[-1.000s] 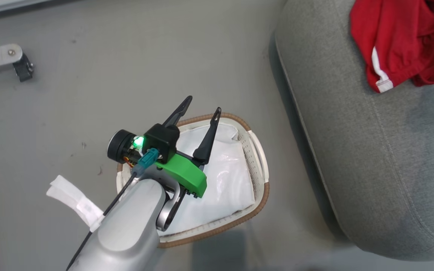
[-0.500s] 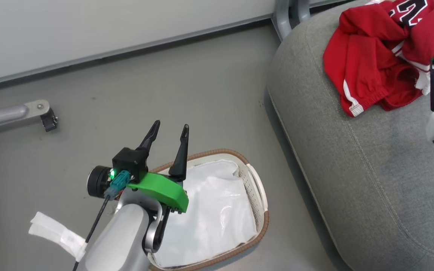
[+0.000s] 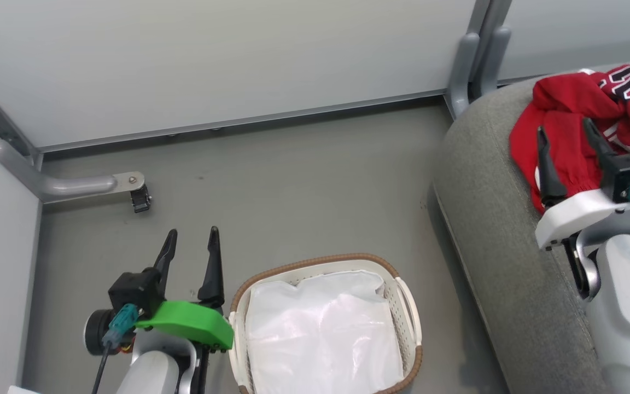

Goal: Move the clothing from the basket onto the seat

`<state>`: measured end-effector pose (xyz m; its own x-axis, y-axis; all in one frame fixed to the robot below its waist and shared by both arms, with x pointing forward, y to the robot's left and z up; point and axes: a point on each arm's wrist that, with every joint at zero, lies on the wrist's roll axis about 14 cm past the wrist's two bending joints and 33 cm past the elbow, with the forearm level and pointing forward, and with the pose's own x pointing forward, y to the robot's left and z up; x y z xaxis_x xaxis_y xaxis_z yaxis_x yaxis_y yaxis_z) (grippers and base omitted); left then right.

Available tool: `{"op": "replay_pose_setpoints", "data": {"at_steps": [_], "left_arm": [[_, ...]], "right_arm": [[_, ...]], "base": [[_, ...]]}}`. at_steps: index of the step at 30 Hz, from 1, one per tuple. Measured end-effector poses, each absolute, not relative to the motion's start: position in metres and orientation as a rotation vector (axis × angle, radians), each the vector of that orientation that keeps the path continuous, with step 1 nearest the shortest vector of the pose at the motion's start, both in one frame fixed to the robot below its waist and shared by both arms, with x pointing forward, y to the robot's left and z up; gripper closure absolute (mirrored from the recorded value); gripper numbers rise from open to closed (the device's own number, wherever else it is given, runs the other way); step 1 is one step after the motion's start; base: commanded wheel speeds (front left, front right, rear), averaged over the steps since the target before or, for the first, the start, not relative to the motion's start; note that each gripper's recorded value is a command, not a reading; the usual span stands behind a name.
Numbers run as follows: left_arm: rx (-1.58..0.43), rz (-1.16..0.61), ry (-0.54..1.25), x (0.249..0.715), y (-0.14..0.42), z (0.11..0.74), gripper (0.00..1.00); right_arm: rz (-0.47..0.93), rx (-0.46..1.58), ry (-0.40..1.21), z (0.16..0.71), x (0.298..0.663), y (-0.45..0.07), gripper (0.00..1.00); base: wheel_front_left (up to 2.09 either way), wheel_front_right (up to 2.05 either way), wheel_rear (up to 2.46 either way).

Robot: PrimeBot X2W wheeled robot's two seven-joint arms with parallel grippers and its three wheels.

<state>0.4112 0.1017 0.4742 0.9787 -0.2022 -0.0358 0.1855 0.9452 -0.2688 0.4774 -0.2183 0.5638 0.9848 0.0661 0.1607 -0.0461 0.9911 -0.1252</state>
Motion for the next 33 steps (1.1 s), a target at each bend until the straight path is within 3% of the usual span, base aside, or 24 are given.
{"op": "replay_pose_setpoints", "data": {"at_steps": [9, 22, 33], "left_arm": [[-0.282, -0.023, 0.039, 0.377, 0.161, 0.473, 0.0], [-0.293, 0.025, 0.045, 0.343, 0.179, 0.465, 0.0], [-0.3, 0.041, 0.059, 0.33, 0.182, 0.459, 0.0]], "right_arm": [[0.141, 0.039, -0.157, 0.545, 0.451, -0.154, 0.0], [0.169, 0.157, -0.058, 0.505, 0.405, -0.138, 0.0], [0.156, 0.176, -0.037, 0.497, 0.387, -0.143, 0.0]], "base": [[0.0, 0.0, 0.0], [0.0, 0.0, 0.0], [0.0, 0.0, 0.0]]}}
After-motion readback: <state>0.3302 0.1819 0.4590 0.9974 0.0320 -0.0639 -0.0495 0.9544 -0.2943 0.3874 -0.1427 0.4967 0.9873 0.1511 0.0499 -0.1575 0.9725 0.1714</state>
